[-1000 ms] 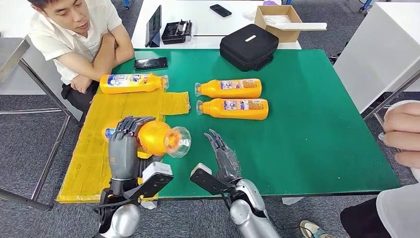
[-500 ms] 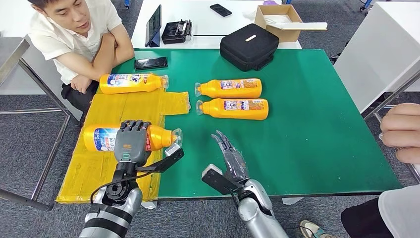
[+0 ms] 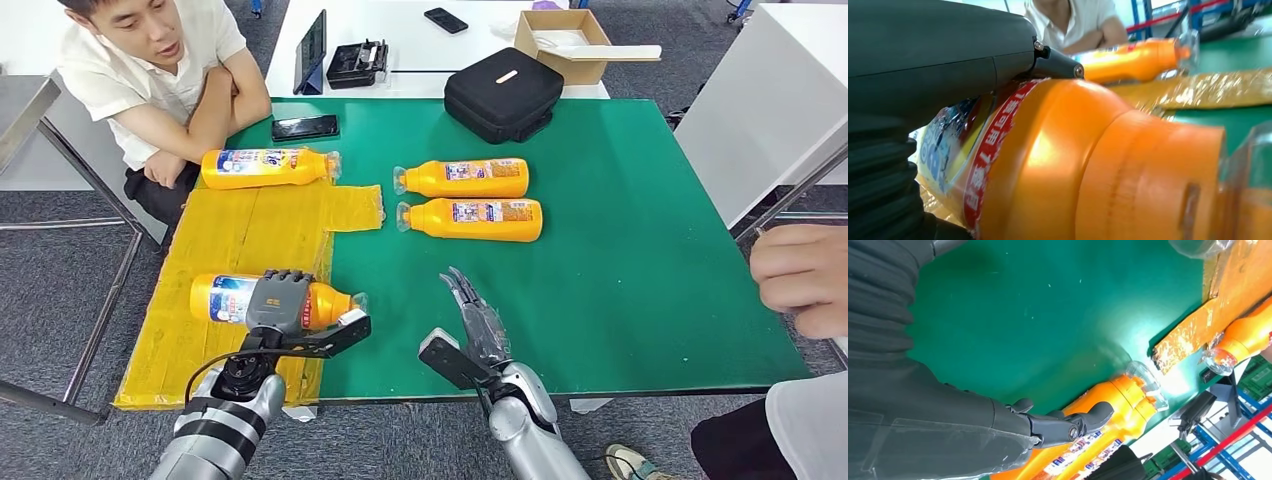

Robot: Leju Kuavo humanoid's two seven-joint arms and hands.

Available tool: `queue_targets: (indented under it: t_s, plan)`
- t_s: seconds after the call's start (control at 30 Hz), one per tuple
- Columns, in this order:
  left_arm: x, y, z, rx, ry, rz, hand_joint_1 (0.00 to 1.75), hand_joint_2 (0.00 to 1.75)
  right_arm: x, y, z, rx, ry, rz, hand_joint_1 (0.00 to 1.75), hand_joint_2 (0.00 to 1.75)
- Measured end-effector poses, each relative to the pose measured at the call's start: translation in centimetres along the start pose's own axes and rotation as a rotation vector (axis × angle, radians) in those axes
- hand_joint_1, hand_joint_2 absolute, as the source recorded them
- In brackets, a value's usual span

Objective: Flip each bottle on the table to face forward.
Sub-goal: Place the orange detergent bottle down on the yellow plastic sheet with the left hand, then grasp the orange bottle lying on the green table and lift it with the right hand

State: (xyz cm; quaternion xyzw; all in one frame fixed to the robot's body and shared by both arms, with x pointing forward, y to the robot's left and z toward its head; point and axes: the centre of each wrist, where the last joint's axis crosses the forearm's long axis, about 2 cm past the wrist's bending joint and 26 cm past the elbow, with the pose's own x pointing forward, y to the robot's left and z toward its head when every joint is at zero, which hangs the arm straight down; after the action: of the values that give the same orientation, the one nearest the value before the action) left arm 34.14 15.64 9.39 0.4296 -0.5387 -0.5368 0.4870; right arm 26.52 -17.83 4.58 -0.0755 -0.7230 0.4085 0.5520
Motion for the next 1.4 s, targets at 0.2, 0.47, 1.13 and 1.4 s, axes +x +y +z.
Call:
queue_targets:
  t_s: [0.2,0.47,1.13,1.4]
  plan:
    - [0.1,0.3,-0.9,-0.044,0.034,-0.004,0.06,1.75,-0.3,0.1,0.1,0.008,0.013,-0.011,0.0,1.75]
    - [0.1,0.5,-1.7,-0.124,0.032,-0.02,0.0,1.75,-0.5,0.1,0.1,0.007,0.018,-0.017,0.0,1.75]
    - [-0.9,1.3,-4.0,-0.289,-0.051,-0.038,0.0,1.75,-2.0,-0.5,-0.3,-0.001,0.017,-0.022,0.0,1.75]
    - [0.5,0.9,-2.8,-0.186,-0.142,-0.01,0.0,1.75,-2.4,0.0,0.5,0.001,0.046,-0.016,0.0,1.75]
